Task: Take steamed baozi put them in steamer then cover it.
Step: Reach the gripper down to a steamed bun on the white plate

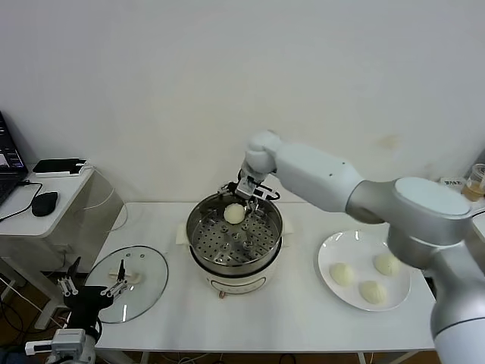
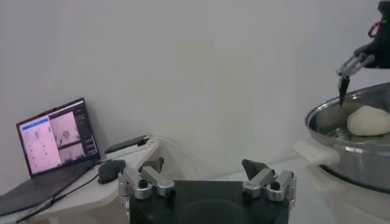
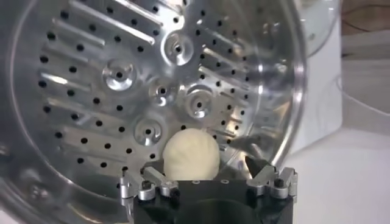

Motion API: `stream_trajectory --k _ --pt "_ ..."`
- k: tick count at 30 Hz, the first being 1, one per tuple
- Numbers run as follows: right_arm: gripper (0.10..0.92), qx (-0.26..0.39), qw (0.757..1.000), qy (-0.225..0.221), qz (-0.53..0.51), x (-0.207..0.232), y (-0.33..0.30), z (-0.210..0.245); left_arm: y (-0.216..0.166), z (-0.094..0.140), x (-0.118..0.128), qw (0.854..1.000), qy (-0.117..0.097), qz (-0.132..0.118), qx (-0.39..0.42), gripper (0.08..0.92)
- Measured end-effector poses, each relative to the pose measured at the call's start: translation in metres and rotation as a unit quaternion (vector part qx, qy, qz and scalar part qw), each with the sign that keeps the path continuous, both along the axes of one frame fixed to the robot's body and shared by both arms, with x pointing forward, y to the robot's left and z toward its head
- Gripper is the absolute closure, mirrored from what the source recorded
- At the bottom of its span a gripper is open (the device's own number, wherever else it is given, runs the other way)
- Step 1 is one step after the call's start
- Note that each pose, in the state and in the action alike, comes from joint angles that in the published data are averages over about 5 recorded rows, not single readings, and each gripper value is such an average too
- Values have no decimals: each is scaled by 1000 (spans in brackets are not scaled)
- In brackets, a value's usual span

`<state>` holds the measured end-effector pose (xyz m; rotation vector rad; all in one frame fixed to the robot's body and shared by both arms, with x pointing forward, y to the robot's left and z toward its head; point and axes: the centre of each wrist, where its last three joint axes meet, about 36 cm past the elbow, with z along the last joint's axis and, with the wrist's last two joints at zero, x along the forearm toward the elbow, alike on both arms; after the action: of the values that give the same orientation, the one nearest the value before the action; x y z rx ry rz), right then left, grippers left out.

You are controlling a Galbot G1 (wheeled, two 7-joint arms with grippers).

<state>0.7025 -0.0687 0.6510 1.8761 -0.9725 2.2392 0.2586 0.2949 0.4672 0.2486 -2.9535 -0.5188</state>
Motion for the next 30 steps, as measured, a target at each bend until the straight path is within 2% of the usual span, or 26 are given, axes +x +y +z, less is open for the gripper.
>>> stream_trajectory --k 6,13,21,30 --pt "200 23 994 13 -106 -21 -56 33 3 4 4 1000 -4 -6 2 177" --pt "200 37 973 40 -225 -56 -146 36 4 4 11 1000 -5 -21 5 177" --pt "200 44 944 79 -318 -97 -231 -1 2 5 15 999 -7 -34 8 177" --pt "200 33 922 116 -368 -126 -274 -64 5 4 15 999 -6 -31 13 177"
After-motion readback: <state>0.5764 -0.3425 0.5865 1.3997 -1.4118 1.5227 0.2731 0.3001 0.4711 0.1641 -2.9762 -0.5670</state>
